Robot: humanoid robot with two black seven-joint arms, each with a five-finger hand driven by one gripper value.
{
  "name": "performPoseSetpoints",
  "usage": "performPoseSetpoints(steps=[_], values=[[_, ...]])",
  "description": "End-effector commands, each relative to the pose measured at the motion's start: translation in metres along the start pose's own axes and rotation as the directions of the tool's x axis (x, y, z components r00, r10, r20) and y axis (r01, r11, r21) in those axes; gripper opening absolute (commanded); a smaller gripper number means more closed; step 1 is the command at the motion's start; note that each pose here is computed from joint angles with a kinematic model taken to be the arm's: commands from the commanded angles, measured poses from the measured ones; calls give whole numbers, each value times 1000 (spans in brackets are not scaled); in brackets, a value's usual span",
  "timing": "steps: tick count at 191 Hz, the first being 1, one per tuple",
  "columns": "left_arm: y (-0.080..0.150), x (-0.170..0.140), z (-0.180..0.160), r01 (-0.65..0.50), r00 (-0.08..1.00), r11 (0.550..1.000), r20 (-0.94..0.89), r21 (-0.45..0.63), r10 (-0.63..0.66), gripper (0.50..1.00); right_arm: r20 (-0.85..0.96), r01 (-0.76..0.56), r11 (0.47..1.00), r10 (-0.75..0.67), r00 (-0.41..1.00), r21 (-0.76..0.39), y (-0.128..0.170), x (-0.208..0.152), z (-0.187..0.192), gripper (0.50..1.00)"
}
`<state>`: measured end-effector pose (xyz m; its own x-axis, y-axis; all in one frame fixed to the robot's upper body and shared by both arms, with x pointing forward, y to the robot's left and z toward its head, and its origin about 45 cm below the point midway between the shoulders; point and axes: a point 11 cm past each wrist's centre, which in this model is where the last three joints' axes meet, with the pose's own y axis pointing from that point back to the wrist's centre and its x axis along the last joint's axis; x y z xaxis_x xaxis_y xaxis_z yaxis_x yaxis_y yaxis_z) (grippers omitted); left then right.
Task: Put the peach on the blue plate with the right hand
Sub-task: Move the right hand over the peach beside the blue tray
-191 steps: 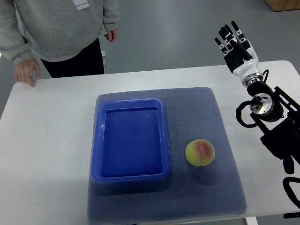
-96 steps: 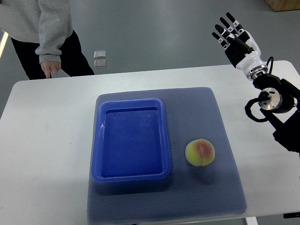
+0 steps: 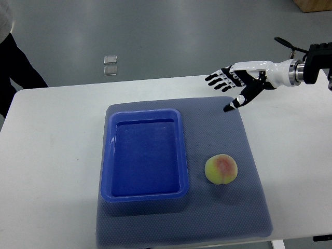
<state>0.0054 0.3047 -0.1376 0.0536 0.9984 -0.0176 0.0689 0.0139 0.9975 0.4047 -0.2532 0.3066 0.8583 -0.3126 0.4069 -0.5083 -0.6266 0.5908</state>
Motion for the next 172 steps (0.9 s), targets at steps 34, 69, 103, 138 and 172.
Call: performPoseSetpoints(steps=[34, 69, 103, 138, 172], values=[[0, 2, 0, -5, 1000, 1000, -2, 0, 5, 1000, -238, 173, 969, -213, 947, -179, 18, -47, -15, 930], [0, 2, -1, -6, 1000, 1000, 0, 3, 6, 1000, -250, 90, 985, -125, 960, -144, 7, -48, -12, 930], [0, 3, -1, -8, 1000, 1000, -3, 3, 8, 1000, -250, 47, 993, -74, 965, -112, -8, -58, -3, 930], [0, 2, -1, -5, 1000, 1000, -1, 3, 5, 1000, -234, 75, 990, -102, 967, -121, -15, -76, 15, 930], [0, 2, -1, -7, 1000, 1000, 0, 3, 7, 1000, -171, 88, 992, -103, 980, -92, -21, -98, 35, 930]])
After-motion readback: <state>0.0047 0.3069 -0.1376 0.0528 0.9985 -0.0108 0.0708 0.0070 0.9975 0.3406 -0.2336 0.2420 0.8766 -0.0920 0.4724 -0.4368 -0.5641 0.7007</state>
